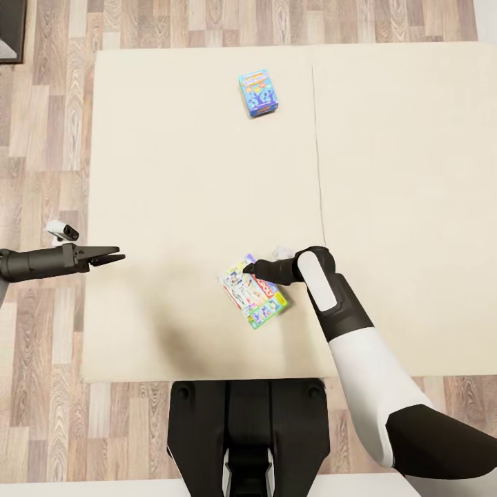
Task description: Put all the toys in the child's room - the three board games (two on the bed and one on the table), the two jigsaw puzzles on the table, and the tennis ball on the table - inside the toy box on the table in the child's room.
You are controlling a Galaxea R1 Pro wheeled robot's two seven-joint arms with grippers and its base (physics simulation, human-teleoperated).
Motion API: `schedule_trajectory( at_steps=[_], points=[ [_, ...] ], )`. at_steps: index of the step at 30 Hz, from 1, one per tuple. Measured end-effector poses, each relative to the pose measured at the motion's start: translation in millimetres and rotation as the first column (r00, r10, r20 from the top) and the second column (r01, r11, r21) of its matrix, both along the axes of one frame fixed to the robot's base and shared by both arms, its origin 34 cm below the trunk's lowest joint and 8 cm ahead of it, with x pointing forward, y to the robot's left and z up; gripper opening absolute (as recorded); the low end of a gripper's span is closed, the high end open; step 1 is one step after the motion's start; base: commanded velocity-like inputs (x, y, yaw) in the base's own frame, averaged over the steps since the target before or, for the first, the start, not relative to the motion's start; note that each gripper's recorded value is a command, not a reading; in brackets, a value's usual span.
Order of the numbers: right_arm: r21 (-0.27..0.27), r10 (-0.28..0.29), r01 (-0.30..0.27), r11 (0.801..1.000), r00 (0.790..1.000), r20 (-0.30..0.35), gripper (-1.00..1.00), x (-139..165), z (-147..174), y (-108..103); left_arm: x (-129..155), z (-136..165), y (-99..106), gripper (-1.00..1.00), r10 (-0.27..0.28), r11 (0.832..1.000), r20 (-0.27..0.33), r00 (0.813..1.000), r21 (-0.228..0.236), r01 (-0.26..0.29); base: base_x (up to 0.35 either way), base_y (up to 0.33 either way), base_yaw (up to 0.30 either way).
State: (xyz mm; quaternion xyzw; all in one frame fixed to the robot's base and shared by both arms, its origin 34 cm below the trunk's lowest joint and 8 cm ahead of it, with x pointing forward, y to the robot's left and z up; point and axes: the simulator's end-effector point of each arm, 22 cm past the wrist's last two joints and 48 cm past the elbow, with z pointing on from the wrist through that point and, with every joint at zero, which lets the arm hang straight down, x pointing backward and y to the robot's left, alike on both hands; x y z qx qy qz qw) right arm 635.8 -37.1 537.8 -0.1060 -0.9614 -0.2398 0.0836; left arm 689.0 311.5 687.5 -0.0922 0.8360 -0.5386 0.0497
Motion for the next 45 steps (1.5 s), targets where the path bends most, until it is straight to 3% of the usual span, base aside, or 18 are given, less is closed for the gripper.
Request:
schedule_trajectory(
  at_steps=[45],
  points=[
    [0.001,0.000,0.000,1.000,1.000,0.000,1.00,0.1,0.2,0.3,0.0,0.0,0.0,1.00,0.000,1.000,0.000,1.000,0.000,0.000,-0.006,0.076,0.000]
  ],
)
